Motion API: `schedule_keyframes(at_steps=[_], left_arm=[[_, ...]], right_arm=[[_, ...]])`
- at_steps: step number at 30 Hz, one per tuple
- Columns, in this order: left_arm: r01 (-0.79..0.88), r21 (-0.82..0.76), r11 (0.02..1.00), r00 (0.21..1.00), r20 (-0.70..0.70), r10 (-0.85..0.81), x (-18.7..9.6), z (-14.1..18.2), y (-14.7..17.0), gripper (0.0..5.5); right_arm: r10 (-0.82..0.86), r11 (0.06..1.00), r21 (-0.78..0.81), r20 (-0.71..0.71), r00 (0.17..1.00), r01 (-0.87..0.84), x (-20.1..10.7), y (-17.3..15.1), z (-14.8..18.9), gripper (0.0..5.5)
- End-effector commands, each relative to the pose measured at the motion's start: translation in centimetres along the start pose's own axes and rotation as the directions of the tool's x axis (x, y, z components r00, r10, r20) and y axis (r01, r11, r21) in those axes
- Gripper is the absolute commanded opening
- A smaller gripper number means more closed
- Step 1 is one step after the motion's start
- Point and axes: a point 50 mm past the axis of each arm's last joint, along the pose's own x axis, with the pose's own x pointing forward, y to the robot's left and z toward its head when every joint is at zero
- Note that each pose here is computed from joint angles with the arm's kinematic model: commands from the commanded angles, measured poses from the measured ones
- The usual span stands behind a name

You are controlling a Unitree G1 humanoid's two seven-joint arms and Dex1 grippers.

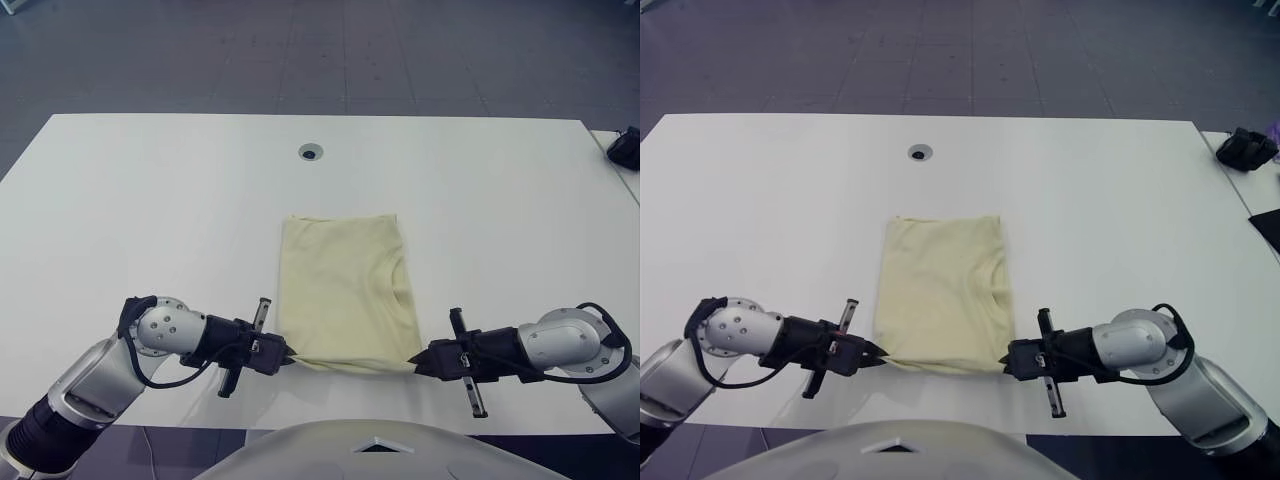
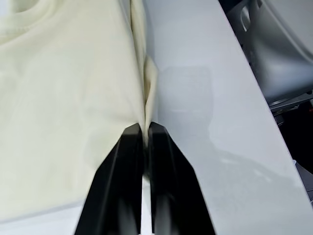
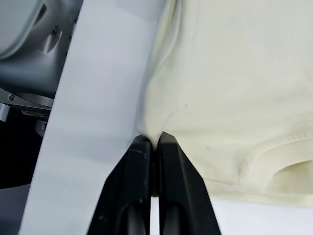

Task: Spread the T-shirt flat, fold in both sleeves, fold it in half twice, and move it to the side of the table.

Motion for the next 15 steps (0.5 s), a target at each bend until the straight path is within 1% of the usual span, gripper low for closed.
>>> schedule_keyframes(at_steps=[1,6,8,12,15], left_arm=[[-0.045,-0.016,0.999,0.997,0.063,0.046,-1.9,1.0,2.4,0.00],[-0.126,0.017,0.992,0.990,0.070,0.124,-4.8,1.6,6.1,0.00],[-0.146,0.032,0.989,0.987,0.076,0.143,-5.6,1.9,7.3,0.00],[-0.174,0.049,0.983,0.983,0.068,0.171,-6.3,1.7,9.9,0.00],[-0.181,0.048,0.982,0.982,0.060,0.178,-6.2,1.1,11.6,0.00]], right_arm=[[-0.069,0.997,0.028,0.084,0.994,0.067,-2.1,-2.3,2.0,0.01],[-0.138,0.990,0.034,0.136,0.981,0.135,-4.7,-5.8,3.5,0.01],[-0.152,0.988,0.044,0.148,0.977,0.147,-5.3,-7.0,3.7,0.01],[-0.166,0.984,0.080,0.129,0.978,0.157,-5.5,-9.6,2.5,0.01],[-0.178,0.980,0.116,0.115,0.977,0.165,-5.3,-11.7,1.3,0.01]])
